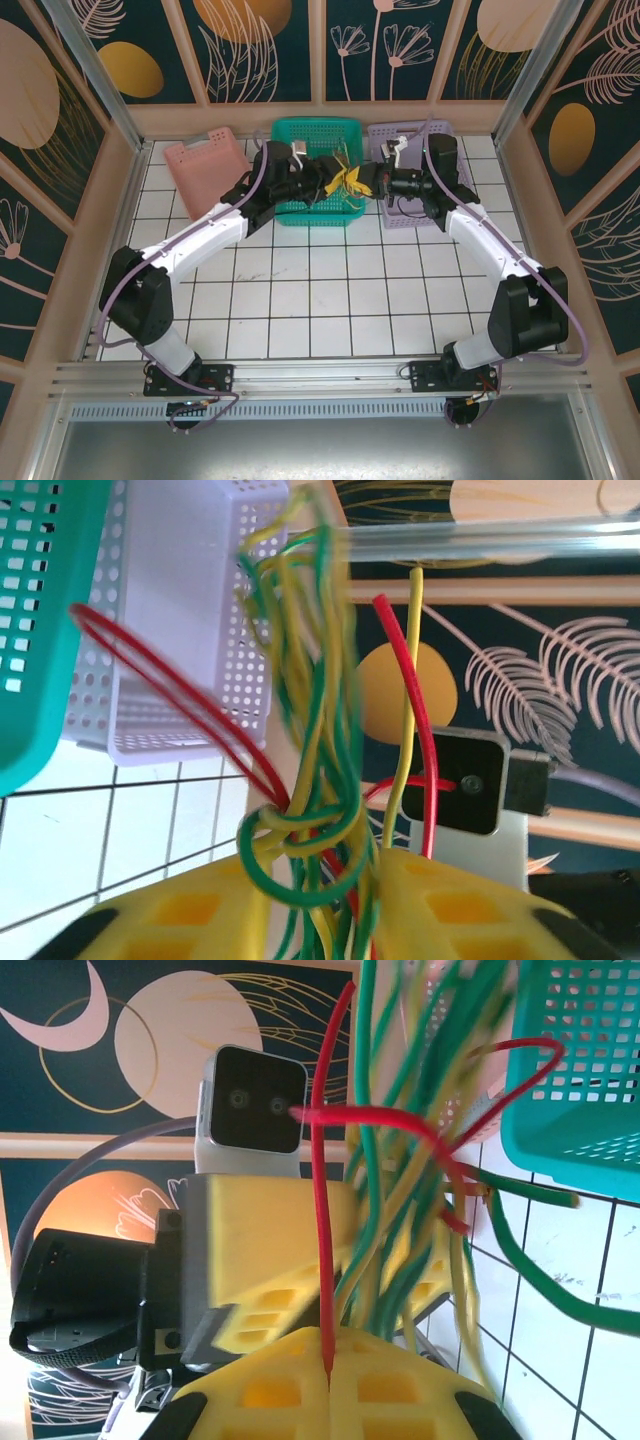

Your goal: Untangle the cables

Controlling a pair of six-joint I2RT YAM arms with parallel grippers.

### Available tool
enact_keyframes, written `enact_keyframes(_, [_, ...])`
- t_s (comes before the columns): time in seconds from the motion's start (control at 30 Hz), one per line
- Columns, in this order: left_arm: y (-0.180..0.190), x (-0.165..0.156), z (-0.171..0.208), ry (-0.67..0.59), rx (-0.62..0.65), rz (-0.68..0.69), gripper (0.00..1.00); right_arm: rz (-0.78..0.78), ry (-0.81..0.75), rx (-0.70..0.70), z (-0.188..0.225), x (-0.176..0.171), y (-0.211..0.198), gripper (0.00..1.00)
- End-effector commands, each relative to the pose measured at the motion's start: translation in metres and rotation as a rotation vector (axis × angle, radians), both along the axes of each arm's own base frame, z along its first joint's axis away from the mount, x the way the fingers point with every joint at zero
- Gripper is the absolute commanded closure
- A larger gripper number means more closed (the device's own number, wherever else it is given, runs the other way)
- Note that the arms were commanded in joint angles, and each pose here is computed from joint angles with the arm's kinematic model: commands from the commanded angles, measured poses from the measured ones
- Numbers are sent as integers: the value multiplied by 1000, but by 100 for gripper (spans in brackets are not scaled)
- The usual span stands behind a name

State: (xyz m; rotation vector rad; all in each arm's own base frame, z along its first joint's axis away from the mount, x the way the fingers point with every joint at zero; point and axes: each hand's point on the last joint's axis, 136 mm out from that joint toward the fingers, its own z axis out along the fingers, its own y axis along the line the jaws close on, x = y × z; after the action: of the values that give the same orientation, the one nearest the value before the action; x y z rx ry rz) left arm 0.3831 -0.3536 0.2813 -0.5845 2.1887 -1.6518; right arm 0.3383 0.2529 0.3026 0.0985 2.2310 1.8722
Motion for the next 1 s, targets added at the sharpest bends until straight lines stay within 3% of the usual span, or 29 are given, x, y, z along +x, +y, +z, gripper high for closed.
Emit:
enact_keyframes(0.0, [0,11,10,-55,17,28,79,43,-22,20,10,-9,0,100])
enact_keyframes(0.1, [8,14,10,-67,45,73,100,35,-18,-39,2,-9,-2,100])
enact_keyframes(0.43, [62,3,10,-79,166,254,100,-173,-63,-281,-21,4,-39,100])
enact_keyframes(0.7, [90,-15,-6,-55,212,298,100,-338,-140,-359,-13,15,-70,100])
enact_keyframes(0.97, [104,-20,-7,-53,208,343,100,-324,-135,-404,-28,9,-70,100])
